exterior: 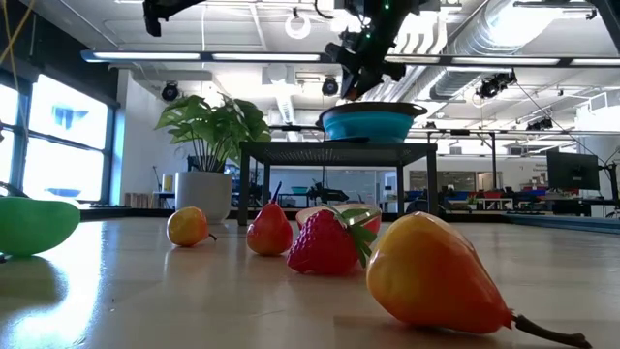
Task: Pick & Place Fruit
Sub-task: Put the yellow pear in the blue bowl on the shelf, then put the red strawberry in the blue bowl on the shelf
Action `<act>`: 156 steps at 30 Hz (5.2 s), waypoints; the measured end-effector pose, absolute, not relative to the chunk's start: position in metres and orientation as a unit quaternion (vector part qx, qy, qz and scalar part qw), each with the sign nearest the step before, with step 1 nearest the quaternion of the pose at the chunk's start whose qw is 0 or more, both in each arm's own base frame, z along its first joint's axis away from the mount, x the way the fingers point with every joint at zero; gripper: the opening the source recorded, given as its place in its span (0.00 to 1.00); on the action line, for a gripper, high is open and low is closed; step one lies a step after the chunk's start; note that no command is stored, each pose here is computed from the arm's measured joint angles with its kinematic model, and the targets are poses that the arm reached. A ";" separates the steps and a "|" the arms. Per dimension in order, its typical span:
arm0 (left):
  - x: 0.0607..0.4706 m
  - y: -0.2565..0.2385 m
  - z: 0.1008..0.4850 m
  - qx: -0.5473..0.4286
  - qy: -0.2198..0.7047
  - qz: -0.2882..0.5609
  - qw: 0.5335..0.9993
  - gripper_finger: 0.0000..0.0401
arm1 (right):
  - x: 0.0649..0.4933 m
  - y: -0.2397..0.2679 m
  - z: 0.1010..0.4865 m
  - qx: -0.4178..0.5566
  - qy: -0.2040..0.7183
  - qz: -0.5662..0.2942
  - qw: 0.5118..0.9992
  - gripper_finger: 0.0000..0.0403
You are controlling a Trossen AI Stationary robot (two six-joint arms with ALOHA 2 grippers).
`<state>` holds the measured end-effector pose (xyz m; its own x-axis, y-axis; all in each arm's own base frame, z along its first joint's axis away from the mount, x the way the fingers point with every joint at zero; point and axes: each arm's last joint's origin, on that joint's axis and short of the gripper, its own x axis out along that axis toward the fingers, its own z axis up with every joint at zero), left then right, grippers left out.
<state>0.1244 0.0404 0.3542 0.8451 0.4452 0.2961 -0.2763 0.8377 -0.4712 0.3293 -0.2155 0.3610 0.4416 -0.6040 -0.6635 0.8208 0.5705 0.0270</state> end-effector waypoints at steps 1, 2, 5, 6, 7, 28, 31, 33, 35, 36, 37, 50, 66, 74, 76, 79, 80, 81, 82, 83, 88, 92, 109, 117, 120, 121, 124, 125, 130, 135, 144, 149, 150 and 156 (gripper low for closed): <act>0.124 0.040 0.354 -0.209 -0.201 0.193 0.937 0.62 | 0.328 -0.216 0.360 0.178 0.313 -0.432 0.827 0.31; 0.124 0.040 0.354 -0.209 -0.201 0.193 0.937 0.62 | 0.327 -0.219 0.358 0.180 0.318 -0.435 0.823 0.30; 0.124 0.040 0.354 -0.209 -0.201 0.193 0.937 0.62 | 0.329 -0.221 0.353 0.182 0.321 -0.438 0.820 0.29; 0.124 0.040 0.354 -0.209 -0.201 0.193 0.937 0.62 | 0.328 -0.222 0.353 0.186 0.323 -0.440 0.817 0.28; 0.124 0.040 0.354 -0.209 -0.201 0.193 0.937 0.62 | 0.327 -0.225 0.352 0.189 0.325 -0.442 0.814 0.28; 0.124 0.041 0.354 -0.210 -0.202 0.199 0.936 0.62 | 0.327 -0.234 0.329 0.199 0.381 -0.448 0.784 0.37; 0.124 0.041 0.354 -0.210 -0.202 0.199 0.936 0.62 | 0.326 -0.234 0.329 0.190 0.381 -0.459 0.780 0.41; 0.124 0.041 0.354 -0.210 -0.202 0.199 0.936 0.62 | 0.326 -0.234 0.329 0.188 0.382 -0.457 0.781 0.45; 0.124 0.041 0.354 -0.210 -0.202 0.199 0.936 0.62 | 0.328 -0.232 0.329 0.183 0.384 -0.454 0.783 0.47; 0.124 0.041 0.354 -0.210 -0.202 0.199 0.936 0.62 | 0.329 -0.231 0.329 0.177 0.385 -0.451 0.785 0.48; 0.124 0.041 0.354 -0.210 -0.202 0.199 0.936 0.62 | 0.328 -0.231 0.331 0.175 0.383 -0.450 0.788 0.49; 0.124 0.041 0.353 -0.210 -0.198 0.200 0.936 0.62 | 0.320 -0.185 0.386 0.169 0.306 -0.370 0.861 0.34; 0.127 0.038 0.351 -0.242 -0.175 0.140 0.944 0.62 | 0.322 -0.090 0.424 0.160 0.275 -0.217 0.923 0.19; 0.128 0.036 0.348 -0.258 -0.157 0.109 0.947 0.62 | 0.331 -0.047 0.424 0.171 0.275 -0.191 0.927 0.16; 0.128 0.036 0.348 -0.258 -0.155 0.109 0.947 0.62 | 0.332 -0.037 0.424 0.175 0.274 -0.186 0.927 0.16; 0.128 0.036 0.347 -0.268 -0.149 0.110 0.945 0.62 | 0.333 -0.020 0.424 0.174 0.271 -0.185 0.928 0.15; 0.128 0.036 0.346 -0.271 -0.148 0.110 0.945 0.62 | 0.333 -0.015 0.424 0.174 0.270 -0.185 0.929 0.15; 0.128 0.036 0.346 -0.273 -0.147 0.110 0.945 0.62 | 0.333 -0.010 0.424 0.173 0.269 -0.186 0.929 0.14; 0.128 0.036 0.346 -0.273 -0.146 0.110 0.945 0.62 | 0.333 -0.005 0.424 0.172 0.268 -0.187 0.929 0.14; 0.128 0.036 0.346 -0.273 -0.146 0.110 0.945 0.62 | 0.333 -0.001 0.424 0.173 0.267 -0.189 0.929 0.14; 0.128 0.036 0.346 -0.273 -0.145 0.110 0.945 0.62 | 0.331 0.019 0.423 0.180 0.265 -0.202 0.926 0.13; 0.129 0.036 0.344 -0.274 -0.134 0.114 0.945 0.62 | 0.330 0.034 0.423 0.189 0.261 -0.195 0.926 0.13; 0.129 0.037 0.344 -0.288 -0.142 0.130 0.938 0.62 | 0.311 0.088 0.415 0.174 0.285 -0.211 0.919 0.12; 0.129 0.038 0.339 -0.323 -0.124 0.136 0.928 0.62 | 0.300 0.102 0.410 0.178 0.313 -0.217 0.907 0.12; 0.129 0.038 0.337 -0.326 -0.120 0.150 0.926 0.62 | 0.298 0.104 0.408 0.185 0.317 -0.221 0.903 0.12; 0.129 0.039 0.336 -0.329 -0.117 0.155 0.924 0.62 | 0.300 0.105 0.407 0.187 0.319 -0.223 0.902 0.12; 0.129 0.039 0.335 -0.338 -0.113 0.158 0.921 0.62 | 0.301 0.110 0.403 0.187 0.328 -0.220 0.900 0.12; 0.129 0.039 0.335 -0.338 -0.112 0.159 0.921 0.62 | 0.301 0.112 0.401 0.187 0.335 -0.215 0.898 0.12; 0.130 0.039 0.332 -0.336 -0.098 0.164 0.922 0.62 | 0.305 0.121 0.388 0.185 0.377 -0.202 0.885 0.12; 0.130 0.038 0.330 -0.337 -0.085 0.160 0.924 0.62 | 0.314 0.122 0.376 0.176 0.396 -0.215 0.875 0.12; 0.131 0.039 0.326 -0.339 -0.066 0.165 0.924 0.62 | 0.322 0.122 0.367 0.194 0.399 -0.234 0.865 0.12; 0.131 0.039 0.326 -0.339 -0.066 0.165 0.924 0.62 | 0.324 0.123 0.347 0.199 0.407 -0.247 0.857 0.12; 0.131 0.039 0.326 -0.339 -0.066 0.165 0.924 0.62 | 0.325 0.124 0.342 0.203 0.406 -0.248 0.856 0.12; 0.131 0.039 0.326 -0.339 -0.066 0.165 0.924 0.62 | 0.336 0.128 0.300 0.230 0.398 -0.231 0.858 0.12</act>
<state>0.1310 0.0387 0.3258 0.9367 0.3499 0.0104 -0.2601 0.7156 -0.6483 0.3356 0.1281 0.2999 0.5763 -0.2140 -0.7887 0.5794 0.7876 0.2098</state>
